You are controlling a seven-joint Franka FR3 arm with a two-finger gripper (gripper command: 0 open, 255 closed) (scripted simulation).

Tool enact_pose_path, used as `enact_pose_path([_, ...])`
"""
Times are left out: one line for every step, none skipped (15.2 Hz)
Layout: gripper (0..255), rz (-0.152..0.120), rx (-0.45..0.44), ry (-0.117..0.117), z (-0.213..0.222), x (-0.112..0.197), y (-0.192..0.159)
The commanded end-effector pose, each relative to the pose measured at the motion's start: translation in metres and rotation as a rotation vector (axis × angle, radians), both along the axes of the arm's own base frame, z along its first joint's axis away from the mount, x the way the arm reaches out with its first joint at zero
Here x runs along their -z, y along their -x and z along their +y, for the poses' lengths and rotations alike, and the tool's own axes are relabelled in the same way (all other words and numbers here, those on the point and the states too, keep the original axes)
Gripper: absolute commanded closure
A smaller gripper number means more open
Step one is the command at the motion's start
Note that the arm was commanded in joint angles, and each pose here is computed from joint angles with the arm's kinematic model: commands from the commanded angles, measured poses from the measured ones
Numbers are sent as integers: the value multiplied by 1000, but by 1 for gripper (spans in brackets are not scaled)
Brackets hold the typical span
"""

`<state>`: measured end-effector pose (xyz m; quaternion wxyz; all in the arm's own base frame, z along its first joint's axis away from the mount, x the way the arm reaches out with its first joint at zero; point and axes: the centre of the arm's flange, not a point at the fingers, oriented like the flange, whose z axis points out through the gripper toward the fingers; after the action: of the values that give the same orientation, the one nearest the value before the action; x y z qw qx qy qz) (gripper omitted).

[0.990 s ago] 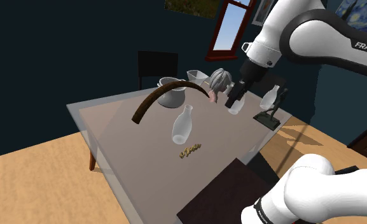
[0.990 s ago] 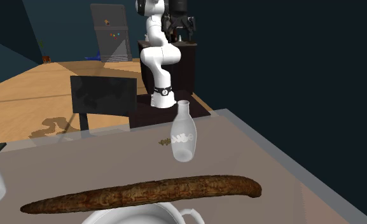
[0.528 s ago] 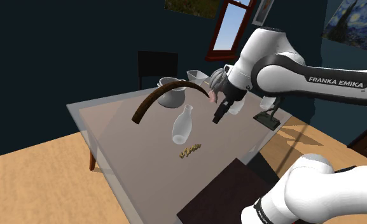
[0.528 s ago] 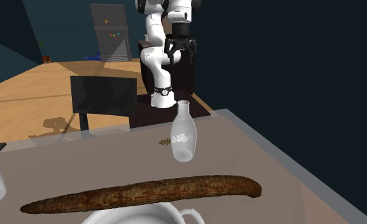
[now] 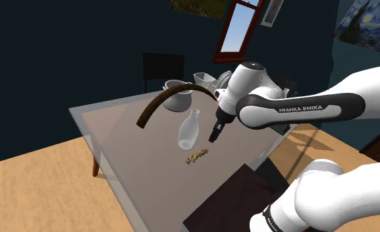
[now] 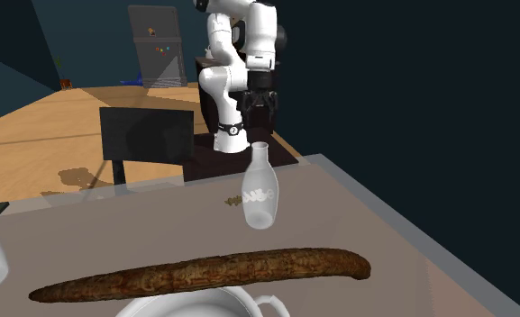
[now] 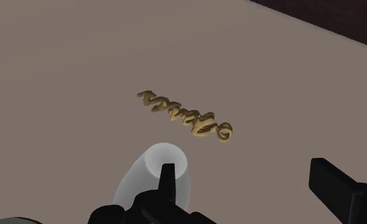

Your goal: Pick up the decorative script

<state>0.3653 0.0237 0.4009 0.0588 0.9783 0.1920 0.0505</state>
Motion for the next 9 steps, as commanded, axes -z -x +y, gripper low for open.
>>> enact_pose_path([0,-5,-36,17,0,25,-6])
enact_pose_path([0,-6,-53,26,0,38,-10])
enact_pose_path([0,-6,-70,35,-1,51,-13])
enact_pose_path([0,-7,-87,43,-1,64,-17])
enact_pose_path([0,-8,-104,52,-1,76,-20])
enact_pose_path([0,-9,-121,61,-1,89,-24])
enact_pose_path([0,-9,-138,70,-2,102,-28])
enact_pose_path([0,-10,-155,79,-2,114,-31])
enact_pose_path([0,-11,-172,88,-3,127,-35])
